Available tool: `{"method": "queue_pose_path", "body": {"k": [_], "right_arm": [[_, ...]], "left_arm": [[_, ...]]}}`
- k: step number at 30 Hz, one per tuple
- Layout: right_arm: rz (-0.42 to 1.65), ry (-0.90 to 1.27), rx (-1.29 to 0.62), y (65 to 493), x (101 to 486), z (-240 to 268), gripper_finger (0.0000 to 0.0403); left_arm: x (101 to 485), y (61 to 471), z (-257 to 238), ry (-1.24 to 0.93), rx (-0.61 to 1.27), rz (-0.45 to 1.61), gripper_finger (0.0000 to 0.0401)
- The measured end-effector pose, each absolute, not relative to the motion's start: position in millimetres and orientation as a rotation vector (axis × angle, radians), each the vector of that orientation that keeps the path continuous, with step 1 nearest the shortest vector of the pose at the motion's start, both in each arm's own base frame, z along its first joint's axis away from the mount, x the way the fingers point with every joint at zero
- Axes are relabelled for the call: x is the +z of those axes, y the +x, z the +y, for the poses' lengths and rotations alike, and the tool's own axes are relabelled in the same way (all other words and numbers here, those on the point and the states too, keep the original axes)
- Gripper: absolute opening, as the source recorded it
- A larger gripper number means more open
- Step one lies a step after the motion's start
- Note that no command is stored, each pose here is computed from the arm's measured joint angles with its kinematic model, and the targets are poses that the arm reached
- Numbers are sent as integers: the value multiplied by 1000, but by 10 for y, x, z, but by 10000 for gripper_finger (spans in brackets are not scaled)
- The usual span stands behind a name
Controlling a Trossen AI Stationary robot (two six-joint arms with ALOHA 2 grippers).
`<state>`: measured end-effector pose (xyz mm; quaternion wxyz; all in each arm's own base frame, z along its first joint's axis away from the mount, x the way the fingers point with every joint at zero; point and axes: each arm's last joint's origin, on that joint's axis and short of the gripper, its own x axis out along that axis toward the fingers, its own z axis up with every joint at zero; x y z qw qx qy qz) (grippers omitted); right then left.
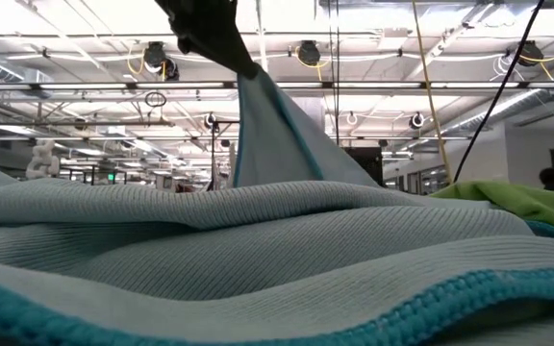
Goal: Fold microfiber towels
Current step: Fold the right blue towel
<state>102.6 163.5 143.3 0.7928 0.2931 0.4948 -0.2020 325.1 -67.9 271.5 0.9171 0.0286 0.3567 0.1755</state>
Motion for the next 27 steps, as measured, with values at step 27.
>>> {"method": "queue_pose_path", "body": {"k": [27], "right_arm": [[776,245,-38,1222,1465,1914,112]], "left_arm": [[2715,3262,-633,41,378,731,10]]}}
